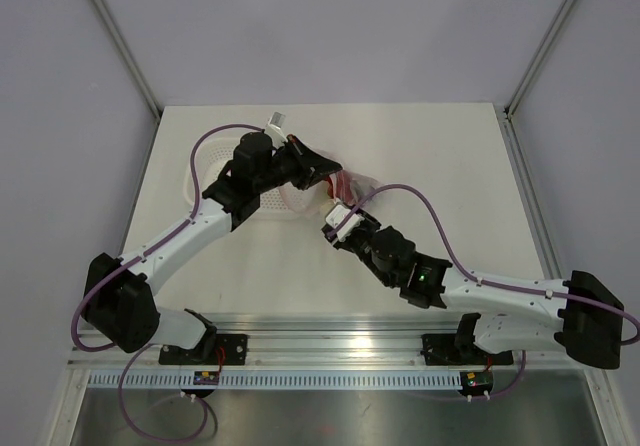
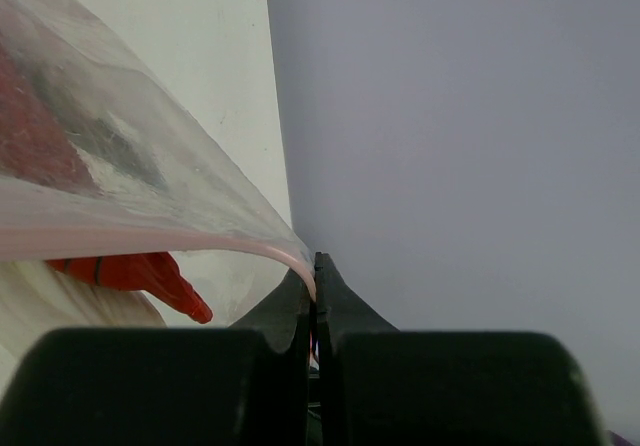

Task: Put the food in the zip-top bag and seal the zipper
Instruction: Pick up the zipper food storage bag at the center of the board.

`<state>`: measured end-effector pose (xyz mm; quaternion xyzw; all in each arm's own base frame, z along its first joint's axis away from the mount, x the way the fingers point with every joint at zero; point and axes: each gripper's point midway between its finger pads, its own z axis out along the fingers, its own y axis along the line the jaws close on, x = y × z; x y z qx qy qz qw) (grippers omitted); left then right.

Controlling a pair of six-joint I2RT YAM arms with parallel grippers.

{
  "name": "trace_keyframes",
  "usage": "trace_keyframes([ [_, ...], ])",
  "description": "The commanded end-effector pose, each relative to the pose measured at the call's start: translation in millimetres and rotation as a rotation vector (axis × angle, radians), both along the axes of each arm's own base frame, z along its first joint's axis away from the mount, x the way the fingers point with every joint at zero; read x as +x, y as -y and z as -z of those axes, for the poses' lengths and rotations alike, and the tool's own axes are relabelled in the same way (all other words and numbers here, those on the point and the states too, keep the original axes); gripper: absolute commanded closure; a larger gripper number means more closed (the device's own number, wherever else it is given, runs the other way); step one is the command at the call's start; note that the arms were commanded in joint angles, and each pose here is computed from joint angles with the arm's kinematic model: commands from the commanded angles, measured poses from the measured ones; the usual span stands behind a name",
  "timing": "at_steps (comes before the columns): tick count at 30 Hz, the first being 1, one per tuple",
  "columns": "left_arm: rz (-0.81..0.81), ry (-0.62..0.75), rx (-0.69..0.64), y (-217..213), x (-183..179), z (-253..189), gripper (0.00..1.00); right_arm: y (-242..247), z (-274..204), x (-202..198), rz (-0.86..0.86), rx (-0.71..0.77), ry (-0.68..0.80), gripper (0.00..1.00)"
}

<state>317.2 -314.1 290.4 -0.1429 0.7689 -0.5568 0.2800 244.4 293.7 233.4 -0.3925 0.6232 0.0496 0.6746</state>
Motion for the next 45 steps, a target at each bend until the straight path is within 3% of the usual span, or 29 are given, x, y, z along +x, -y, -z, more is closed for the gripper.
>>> trace_keyframes([
  [1,0.035,0.126,-0.104,2.0,-6.5,-52.7,1.00,-2.5,-28.8,12.7,0.024,0.101,0.043,0.54],
  [6,0.040,0.124,-0.104,1.9,-8.0,-51.5,1.00,-3.2,-28.6,21.3,0.040,0.132,0.040,0.60],
  [9,0.044,0.123,-0.105,2.0,-9.1,-51.5,1.00,-3.8,-28.8,26.1,0.046,0.154,0.032,0.71],
  [13,0.049,0.127,-0.107,1.3,-11.4,-53.9,1.00,-2.5,-30.5,30.3,0.051,0.181,0.023,1.00],
  [19,0.048,0.144,-0.097,-0.1,-12.4,-56.4,0.98,0.4,-40.5,27.7,0.022,0.259,0.016,1.00],
  [21,0.051,0.152,-0.091,0.1,-12.2,-56.5,0.82,2.2,-42.5,26.9,0.017,0.276,0.013,1.00],
  [22,0.058,0.162,-0.091,0.7,-12.7,-58.5,0.57,3.8,-44.8,26.0,0.016,0.290,0.012,1.00],
  [23,0.071,0.177,-0.086,1.4,-13.3,-59.2,0.45,4.6,-46.5,25.9,0.016,0.295,0.014,1.00],
  [25,0.103,0.211,-0.075,3.9,-15.7,-62.9,0.27,7.2,-50.3,23.8,0.013,0.311,0.016,1.00],
  [26,0.114,0.224,-0.069,4.2,-16.5,-64.7,0.24,8.5,-51.2,23.8,0.016,0.316,0.016,1.00],
  [28,0.157,0.253,-0.043,4.4,-20.9,-64.5,0.23,13.5,-57.6,23.5,0.021,0.335,0.021,1.00],
  [34,0.325,0.566,0.108,-14.3,-40.8,-94.7,0.30,23.8,-75.2,16.1,-0.001,0.363,0.024,1.00],
  [38,0.356,0.755,0.355,-36.1,-46.2,-91.1,0.30,27.4,-86.4,8.9,-0.040,0.362,0.023,1.00],
  [41,0.441,0.891,0.445,-42.3,-57.2,-92.7,0.30,29.6,-94.6,3.1,-0.068,0.353,0.016,1.00],
  [45,0.613,0.949,0.563,-42.9,-84.8,-69.4,0.32,33.4,-104.1,-4.5,-0.096,0.319,0.002,1.00],
])
